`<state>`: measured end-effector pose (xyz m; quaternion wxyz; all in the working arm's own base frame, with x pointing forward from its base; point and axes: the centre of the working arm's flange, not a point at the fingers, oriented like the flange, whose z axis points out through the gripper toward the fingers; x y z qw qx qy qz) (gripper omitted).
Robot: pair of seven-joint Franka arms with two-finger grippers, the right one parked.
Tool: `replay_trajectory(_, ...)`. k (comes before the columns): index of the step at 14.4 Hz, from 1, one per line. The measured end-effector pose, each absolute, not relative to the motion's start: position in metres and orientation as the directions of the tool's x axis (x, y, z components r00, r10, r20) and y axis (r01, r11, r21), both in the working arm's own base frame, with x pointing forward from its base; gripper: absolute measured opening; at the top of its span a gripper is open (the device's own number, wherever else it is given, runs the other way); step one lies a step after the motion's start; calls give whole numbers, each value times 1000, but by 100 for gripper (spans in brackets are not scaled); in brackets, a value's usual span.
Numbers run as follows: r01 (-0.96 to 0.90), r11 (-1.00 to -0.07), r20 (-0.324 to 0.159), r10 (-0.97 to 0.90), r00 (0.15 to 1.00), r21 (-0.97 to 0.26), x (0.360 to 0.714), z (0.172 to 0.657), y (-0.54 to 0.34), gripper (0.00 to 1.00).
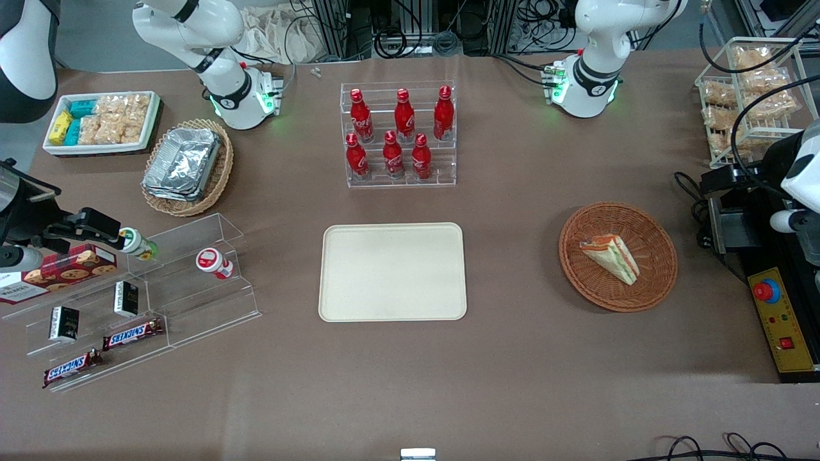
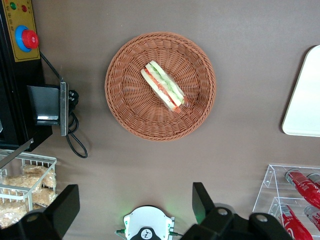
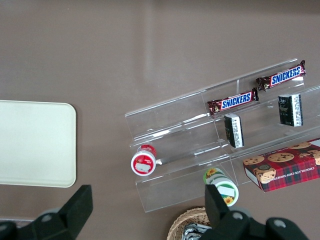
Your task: Place sandwich from basket to tray
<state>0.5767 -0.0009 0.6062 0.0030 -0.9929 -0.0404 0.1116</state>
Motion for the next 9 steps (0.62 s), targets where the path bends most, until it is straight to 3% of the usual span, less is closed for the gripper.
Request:
replay_trajectory(6,78,-997,-216,79,973,-15,576,609,-2,100)
replay_trajectory(9,75,-997,-242,75,967,-10,575,596,-5,100)
